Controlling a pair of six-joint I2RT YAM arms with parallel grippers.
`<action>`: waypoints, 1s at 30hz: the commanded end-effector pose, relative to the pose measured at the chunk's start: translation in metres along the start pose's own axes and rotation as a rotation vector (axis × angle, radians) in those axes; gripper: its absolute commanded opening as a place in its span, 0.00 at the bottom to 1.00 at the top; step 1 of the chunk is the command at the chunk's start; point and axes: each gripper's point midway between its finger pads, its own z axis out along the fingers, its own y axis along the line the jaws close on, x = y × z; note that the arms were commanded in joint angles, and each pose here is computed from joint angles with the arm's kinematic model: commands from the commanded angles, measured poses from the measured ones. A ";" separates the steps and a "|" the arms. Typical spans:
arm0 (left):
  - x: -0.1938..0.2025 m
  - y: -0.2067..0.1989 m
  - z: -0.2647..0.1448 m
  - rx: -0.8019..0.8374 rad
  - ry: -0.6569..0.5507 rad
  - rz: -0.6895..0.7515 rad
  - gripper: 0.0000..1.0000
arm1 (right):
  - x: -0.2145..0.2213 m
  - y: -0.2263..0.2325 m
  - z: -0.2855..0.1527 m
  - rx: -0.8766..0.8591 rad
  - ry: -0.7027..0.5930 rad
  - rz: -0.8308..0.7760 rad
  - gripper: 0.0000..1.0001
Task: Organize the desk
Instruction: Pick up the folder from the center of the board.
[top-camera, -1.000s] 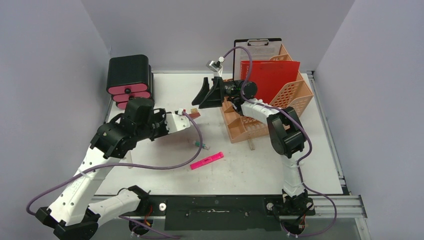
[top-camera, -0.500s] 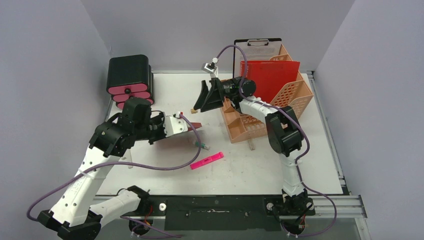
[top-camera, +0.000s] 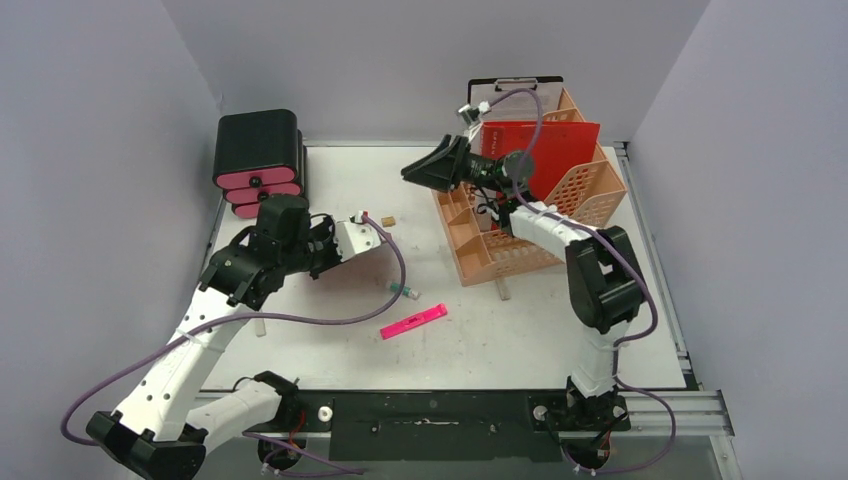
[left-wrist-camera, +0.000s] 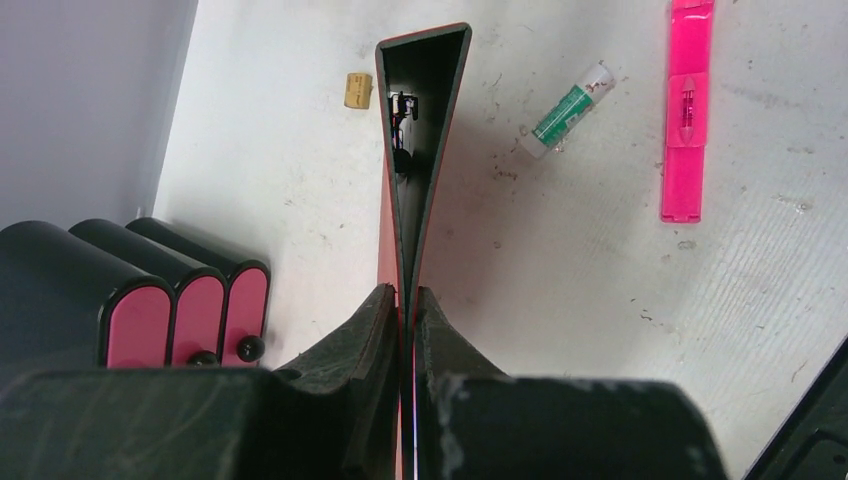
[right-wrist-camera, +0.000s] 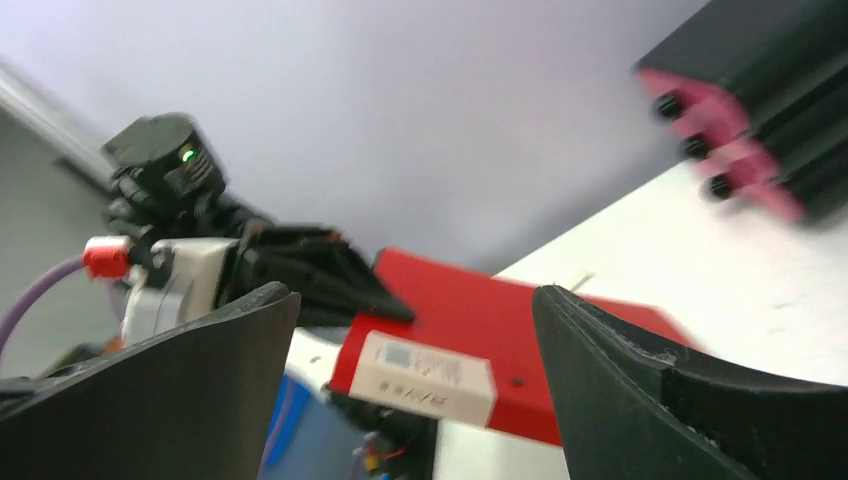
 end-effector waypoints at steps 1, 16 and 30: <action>-0.012 -0.002 0.001 0.027 -0.055 -0.066 0.00 | -0.057 -0.046 -0.006 0.352 0.001 -0.405 0.90; -0.032 -0.003 -0.014 0.081 -0.114 -0.101 0.00 | 0.090 -0.055 -0.065 -0.136 0.767 -1.192 0.90; -0.055 -0.004 -0.023 0.155 -0.173 -0.119 0.00 | 0.099 -0.057 0.016 -0.090 0.673 -1.061 0.90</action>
